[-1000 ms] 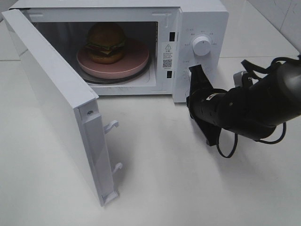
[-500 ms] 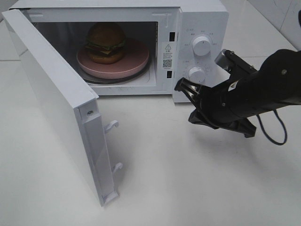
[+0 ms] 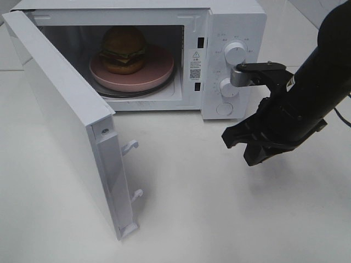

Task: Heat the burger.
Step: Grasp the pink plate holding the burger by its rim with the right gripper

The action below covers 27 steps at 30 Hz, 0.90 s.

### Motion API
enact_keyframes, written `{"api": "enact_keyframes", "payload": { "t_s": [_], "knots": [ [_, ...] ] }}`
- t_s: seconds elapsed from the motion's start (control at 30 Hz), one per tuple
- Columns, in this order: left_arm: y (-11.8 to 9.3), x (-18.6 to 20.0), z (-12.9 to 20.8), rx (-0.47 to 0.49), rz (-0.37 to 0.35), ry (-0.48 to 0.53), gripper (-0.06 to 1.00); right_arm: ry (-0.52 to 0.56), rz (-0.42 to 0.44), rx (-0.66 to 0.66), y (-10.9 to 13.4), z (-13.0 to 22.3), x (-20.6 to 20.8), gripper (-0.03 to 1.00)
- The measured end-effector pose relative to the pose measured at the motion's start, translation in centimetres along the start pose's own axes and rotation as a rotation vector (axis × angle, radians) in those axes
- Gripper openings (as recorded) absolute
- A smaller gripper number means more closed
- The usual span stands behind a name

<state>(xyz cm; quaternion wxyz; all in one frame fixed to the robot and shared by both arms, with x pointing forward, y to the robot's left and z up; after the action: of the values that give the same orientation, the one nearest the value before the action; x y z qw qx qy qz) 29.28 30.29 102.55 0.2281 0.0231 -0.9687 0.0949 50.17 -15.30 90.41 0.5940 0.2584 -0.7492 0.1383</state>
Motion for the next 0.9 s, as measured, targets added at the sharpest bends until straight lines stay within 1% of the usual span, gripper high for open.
{"api": "enact_keyframes", "payload": {
  "t_s": [0.03, 0.07, 0.1, 0.13, 0.17, 0.2, 0.23, 0.3, 0.33, 0.37, 0.4, 0.47, 0.5, 0.53, 0.57, 0.6, 0.63, 0.67, 0.7, 0.73, 0.77, 0.83, 0.9],
  "knots": [
    [0.0, 0.0, 0.0, 0.000, 0.000, 0.000, 0.99, 0.047, -0.016, 0.119, 0.2, 0.3, 0.5, 0.04],
    [0.0, 0.0, 0.0, 0.000, 0.000, 0.000, 0.99, 0.047, -0.016, 0.119, 0.2, 0.3, 0.5, 0.04],
    [0.0, 0.0, 0.0, 0.000, 0.000, 0.000, 0.99, 0.076, -0.032, 0.249, 0.4, 0.4, 1.0, 0.04],
    [0.0, 0.0, 0.0, 0.000, 0.000, 0.000, 0.99, 0.076, -0.032, 0.249, 0.4, 0.4, 1.0, 0.04],
    [0.0, 0.0, 0.0, 0.000, 0.000, 0.000, 0.99, 0.088, -0.046, 0.385, 0.5, 0.4, 1.4, 0.04],
    [0.0, 0.0, 0.0, 0.000, 0.000, 0.000, 0.99, 0.091, -0.052, 0.450, 0.5, 0.3, 1.5, 0.04],
    [0.0, 0.0, 0.0, 0.000, 0.000, 0.000, 0.99, 0.091, -0.052, 0.450, 0.5, 0.3, 1.5, 0.04],
    [0.0, 0.0, 0.0, 0.000, 0.000, 0.000, 0.99, 0.080, -0.058, 0.691, 0.5, -0.1, 2.0, 0.04],
    [0.0, 0.0, 0.0, 0.000, 0.000, 0.000, 0.99, 0.080, -0.058, 0.691, 0.5, -0.1, 2.0, 0.04],
    [0.0, 0.0, 0.0, 0.000, 0.000, 0.000, 0.99, 0.075, -0.055, 0.763, 0.4, -0.3, 2.1, 0.04],
    [0.0, 0.0, 0.0, 0.000, 0.000, 0.000, 0.99, 0.075, -0.055, 0.763, 0.4, -0.3, 2.1, 0.04],
    [0.0, 0.0, 0.0, 0.000, 0.000, 0.000, 0.99, 0.057, -0.040, 1.060, 0.1, -1.1, 2.6, 0.05],
    [0.0, 0.0, 0.0, 0.000, 0.000, 0.000, 0.99, 0.057, -0.040, 1.060, 0.1, -1.1, 2.6, 0.05],
    [0.0, 0.0, 0.0, 0.000, 0.000, 0.000, 0.99, 0.054, -0.038, 1.112, 0.1, -1.2, 2.7, 0.05],
    [0.0, 0.0, 0.0, 0.000, 0.000, 0.000, 0.99, 0.054, -0.038, 1.112, 0.1, -1.2, 2.7, 0.05],
    [0.0, 0.0, 0.0, 0.000, 0.000, 0.000, 0.99, 0.048, -0.033, 1.213, 0.1, -1.4, 2.8, 0.07],
    [0.0, 0.0, 0.0, 0.000, 0.000, 0.000, 0.99, 0.046, -0.030, 1.257, 0.0, -1.5, 2.9, 0.07],
    [0.0, 0.0, 0.0, 0.000, 0.000, 0.000, 0.99, 0.046, -0.030, 1.257, 0.0, -1.5, 2.9, 0.07],
    [0.0, 0.0, 0.0, 0.000, 0.000, 0.000, 0.99, 0.043, -0.024, 1.319, 0.0, -1.7, 3.0, 0.09],
    [0.0, 0.0, 0.0, 0.000, 0.000, 0.000, 0.99, 0.046, -0.015, 1.349, 0.0, -1.7, 3.0, 0.10],
    [0.0, 0.0, 0.0, 0.000, 0.000, 0.000, 0.99, 0.046, -0.015, 1.349, 0.0, -1.7, 3.0, 0.10],
    [0.0, 0.0, 0.0, 0.000, 0.000, 0.000, 0.99, 0.070, 0.016, 1.432, 0.2, -1.9, 2.9, 0.14],
    [0.0, 0.0, 0.0, 0.000, 0.000, 0.000, 0.99, 0.070, 0.029, 1.449, 0.3, -2.0, 2.8, 0.16]
  ]
}}
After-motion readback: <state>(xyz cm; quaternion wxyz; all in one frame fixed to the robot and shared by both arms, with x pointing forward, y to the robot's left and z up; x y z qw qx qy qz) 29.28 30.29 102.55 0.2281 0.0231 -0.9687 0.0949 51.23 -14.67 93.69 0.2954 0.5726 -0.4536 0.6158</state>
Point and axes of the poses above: a point on each arm's last joint axis where the gripper is mounted, x pointing back along that axis away from the gripper, y along the wrist's bending axis when the last joint is at zero, z = x × y, the point moved 7 cm from there along -x, pointing out along that axis toward the gripper, and after that the axes turned 12 degrees about x, right-handed, at the moved point
